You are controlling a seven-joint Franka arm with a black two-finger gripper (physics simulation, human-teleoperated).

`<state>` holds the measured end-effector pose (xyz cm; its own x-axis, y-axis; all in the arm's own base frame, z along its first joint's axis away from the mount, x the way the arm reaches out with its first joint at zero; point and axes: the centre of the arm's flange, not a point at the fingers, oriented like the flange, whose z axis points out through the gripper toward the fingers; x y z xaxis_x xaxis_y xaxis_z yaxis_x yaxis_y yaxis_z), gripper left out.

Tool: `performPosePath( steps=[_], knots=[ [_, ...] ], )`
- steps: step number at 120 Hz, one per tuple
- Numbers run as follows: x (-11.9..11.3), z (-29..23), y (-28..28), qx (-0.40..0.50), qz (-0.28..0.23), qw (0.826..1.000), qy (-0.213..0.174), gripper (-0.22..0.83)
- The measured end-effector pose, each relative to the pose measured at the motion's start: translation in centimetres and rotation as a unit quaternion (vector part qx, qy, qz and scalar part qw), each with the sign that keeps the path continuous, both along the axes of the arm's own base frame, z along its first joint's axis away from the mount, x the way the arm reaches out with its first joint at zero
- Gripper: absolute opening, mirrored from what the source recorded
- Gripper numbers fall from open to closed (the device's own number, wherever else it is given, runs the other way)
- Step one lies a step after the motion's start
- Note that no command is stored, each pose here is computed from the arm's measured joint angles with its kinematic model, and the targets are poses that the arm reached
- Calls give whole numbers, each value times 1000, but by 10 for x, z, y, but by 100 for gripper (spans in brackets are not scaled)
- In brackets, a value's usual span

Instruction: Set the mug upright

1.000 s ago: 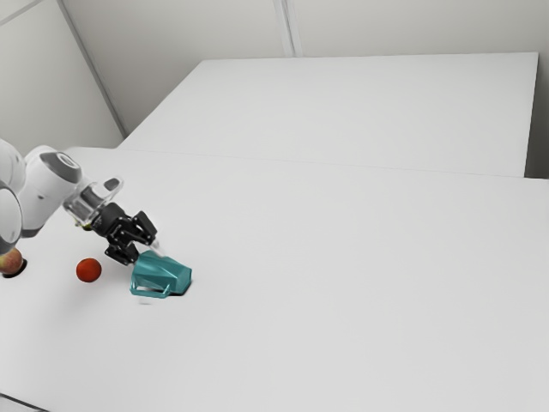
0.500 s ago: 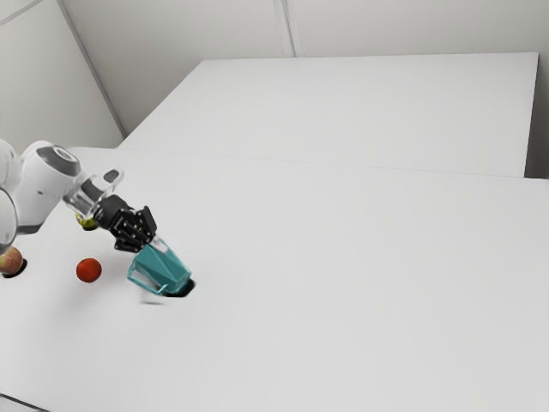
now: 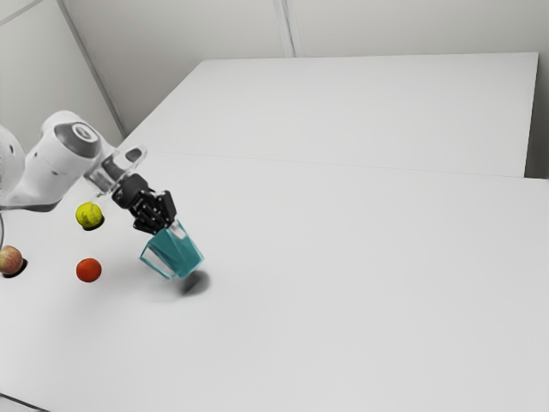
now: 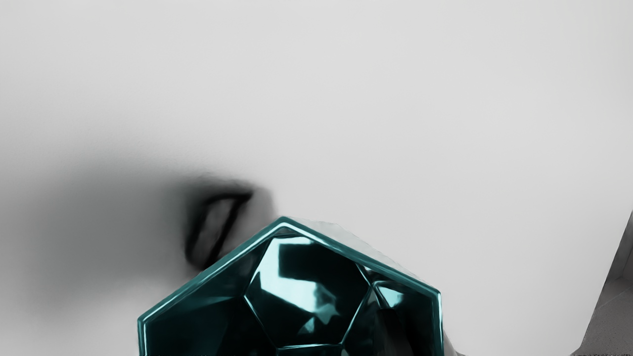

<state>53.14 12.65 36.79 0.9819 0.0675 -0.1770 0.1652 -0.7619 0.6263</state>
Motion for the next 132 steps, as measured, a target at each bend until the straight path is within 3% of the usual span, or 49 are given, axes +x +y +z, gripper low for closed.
performPosePath(
  steps=[16,47,110,132],
  knots=[
    [3,8,-46,53,-37,998,-24,-15],
    [6,18,-76,161,-69,982,-67,-14],
    [0,10,-151,309,-114,939,-94,-15],
    [1,3,-166,330,-112,933,-90,-15]
  ],
)
